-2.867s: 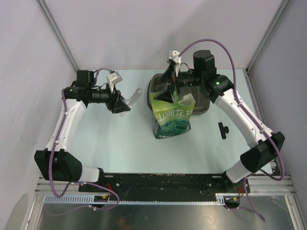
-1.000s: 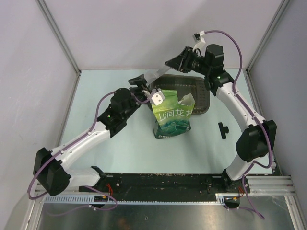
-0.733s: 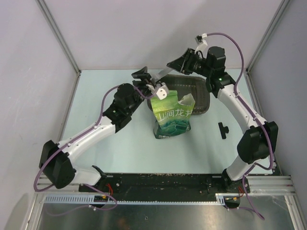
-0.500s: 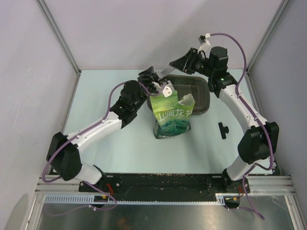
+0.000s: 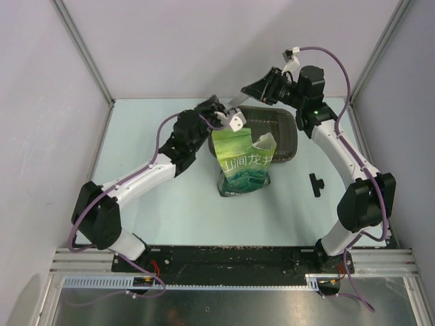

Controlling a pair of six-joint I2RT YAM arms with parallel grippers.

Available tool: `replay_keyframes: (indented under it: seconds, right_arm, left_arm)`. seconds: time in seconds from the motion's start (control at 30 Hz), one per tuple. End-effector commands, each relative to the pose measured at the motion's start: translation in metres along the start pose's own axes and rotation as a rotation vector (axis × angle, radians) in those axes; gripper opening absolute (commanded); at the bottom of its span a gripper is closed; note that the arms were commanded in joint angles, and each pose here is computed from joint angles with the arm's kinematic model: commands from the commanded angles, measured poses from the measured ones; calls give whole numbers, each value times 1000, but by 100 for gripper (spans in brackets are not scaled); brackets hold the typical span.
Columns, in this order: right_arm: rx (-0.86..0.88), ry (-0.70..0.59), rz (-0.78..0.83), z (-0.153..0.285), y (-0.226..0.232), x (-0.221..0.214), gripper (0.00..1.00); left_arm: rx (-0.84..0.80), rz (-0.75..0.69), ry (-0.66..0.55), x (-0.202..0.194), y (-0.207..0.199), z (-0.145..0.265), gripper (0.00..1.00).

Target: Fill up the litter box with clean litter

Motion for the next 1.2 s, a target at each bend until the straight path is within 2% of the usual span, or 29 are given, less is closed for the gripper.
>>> replay_keyframes:
  seconds: [0.0,0.03,0.07,0.23,0.47,0.63,0.77,0.9,0.97,1.17]
  right_arm:
    - [78,-121,59,14,34,29,0]
    - [77,-128,61,14,36,31,0]
    - [62,-149,57,13,39,33,0]
    - [3,-188,-13,14,43,36,0]
    - [-24,-210,-47,14,39,39,0]
    - [-34,-222,-67,9,41,40,0]
    - [-23,-219,-70,8,44,40,0]
    - [-16,-217,-65,9,47,38,0]
    - [-21,-215,-69,9,46,37,0]
    - [-11,-217,-67,9,50,37,0]
  left_arm:
    - [111,336,-89,-2,43,17,60]
    - [93,403,-126,-4,48,22,75]
    - [2,486,-163,-12,50,27,83]
    - [-109,524,-139,-20,52,30,85]
    - [-266,513,-216,-7,49,22,81]
    - [-287,487,-256,6,48,16,79]
    - [-251,329,-205,13,37,7,74]
    - [-142,293,-115,12,41,-4,64]
    - [-87,254,-118,15,46,-9,55]
    - [2,139,-114,25,47,-24,44]
Point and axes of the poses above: each gripper's point midway between its finger pads, its own z axis back along the fingers, its own y axis along the line the jaws close on, x = y × z, the point moved 10 cm from there along z, back along the fingers, and after that the axes turned 4 degrees about -z, right-handed, at the moved point
